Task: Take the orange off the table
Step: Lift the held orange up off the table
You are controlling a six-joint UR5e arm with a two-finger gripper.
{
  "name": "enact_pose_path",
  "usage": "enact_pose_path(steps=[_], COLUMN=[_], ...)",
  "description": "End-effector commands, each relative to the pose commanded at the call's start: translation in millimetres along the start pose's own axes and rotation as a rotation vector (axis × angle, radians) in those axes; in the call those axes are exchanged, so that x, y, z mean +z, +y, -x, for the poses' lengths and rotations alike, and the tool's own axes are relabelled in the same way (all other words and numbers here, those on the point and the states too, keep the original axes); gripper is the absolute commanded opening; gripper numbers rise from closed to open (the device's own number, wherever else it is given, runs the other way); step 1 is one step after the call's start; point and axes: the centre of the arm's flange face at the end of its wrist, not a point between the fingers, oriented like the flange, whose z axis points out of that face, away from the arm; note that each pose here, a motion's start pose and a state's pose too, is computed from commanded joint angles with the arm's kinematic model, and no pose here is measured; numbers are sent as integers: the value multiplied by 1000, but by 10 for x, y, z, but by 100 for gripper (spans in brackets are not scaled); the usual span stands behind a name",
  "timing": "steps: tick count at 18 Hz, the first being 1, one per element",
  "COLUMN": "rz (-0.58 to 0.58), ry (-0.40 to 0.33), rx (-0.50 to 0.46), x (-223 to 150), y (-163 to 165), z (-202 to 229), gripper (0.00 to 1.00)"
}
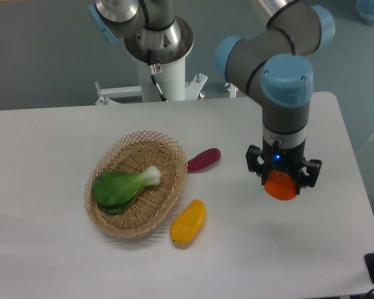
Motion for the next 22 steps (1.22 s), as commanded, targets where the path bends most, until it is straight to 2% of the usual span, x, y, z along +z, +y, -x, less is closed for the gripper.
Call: enact_pose_path(steps=[2, 4, 7, 10, 22], rz=[-39, -67, -75, -77, -82], ry=[-12, -2, -5, -8, -3], rx=[81, 101, 187, 190, 183], x=[-264, -328, -381, -547, -550], y=[6, -40, -66, -57, 2], z=[-74, -152, -199, -231, -242], gripper=[66, 66, 63, 63, 63])
